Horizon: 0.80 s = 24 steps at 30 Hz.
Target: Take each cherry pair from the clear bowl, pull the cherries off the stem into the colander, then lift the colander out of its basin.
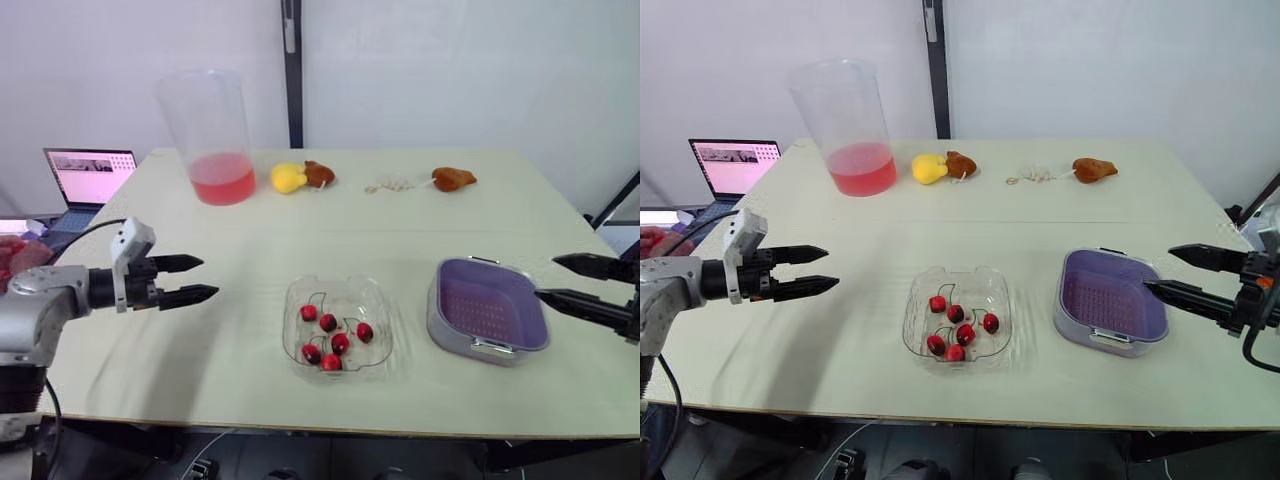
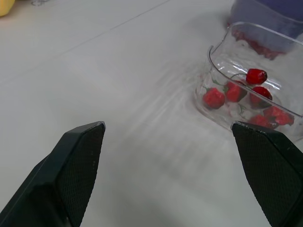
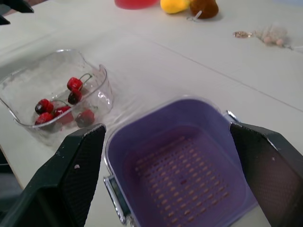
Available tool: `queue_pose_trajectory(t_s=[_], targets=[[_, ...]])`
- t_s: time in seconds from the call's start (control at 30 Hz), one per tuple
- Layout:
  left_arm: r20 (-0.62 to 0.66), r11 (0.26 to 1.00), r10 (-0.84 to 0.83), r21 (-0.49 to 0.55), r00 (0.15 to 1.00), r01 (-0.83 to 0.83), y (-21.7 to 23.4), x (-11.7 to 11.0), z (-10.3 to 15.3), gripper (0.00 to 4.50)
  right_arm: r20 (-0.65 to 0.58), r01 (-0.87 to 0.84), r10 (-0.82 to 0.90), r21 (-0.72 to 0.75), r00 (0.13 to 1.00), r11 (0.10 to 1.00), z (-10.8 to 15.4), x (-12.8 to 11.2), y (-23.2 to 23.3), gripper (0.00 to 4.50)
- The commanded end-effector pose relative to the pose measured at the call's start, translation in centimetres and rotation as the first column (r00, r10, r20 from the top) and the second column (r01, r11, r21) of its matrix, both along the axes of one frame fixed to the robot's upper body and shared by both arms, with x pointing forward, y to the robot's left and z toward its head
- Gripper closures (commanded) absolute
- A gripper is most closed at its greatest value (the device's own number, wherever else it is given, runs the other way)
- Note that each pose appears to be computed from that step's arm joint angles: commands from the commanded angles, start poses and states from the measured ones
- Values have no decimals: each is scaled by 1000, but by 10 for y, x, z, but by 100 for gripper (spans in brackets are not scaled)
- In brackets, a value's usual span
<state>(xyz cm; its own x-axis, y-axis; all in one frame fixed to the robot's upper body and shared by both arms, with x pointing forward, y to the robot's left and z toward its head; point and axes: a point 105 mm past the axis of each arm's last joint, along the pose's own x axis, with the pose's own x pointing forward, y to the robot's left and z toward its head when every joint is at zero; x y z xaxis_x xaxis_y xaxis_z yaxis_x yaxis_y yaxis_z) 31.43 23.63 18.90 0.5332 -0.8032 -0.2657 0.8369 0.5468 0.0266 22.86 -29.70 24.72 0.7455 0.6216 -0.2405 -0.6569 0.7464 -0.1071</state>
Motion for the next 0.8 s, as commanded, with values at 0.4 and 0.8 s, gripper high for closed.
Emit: queue_pose_trajectory(t_s=[0.4,0.8], targets=[[148,983,143,-135,979,-123,8,16,29,0,67,46,-47,5,997,999,14,4,-7,6],[103,961,-264,-61,959,271,-35,-25,42,0,44,-169,191,-311,981,935,25,22,88,6]])
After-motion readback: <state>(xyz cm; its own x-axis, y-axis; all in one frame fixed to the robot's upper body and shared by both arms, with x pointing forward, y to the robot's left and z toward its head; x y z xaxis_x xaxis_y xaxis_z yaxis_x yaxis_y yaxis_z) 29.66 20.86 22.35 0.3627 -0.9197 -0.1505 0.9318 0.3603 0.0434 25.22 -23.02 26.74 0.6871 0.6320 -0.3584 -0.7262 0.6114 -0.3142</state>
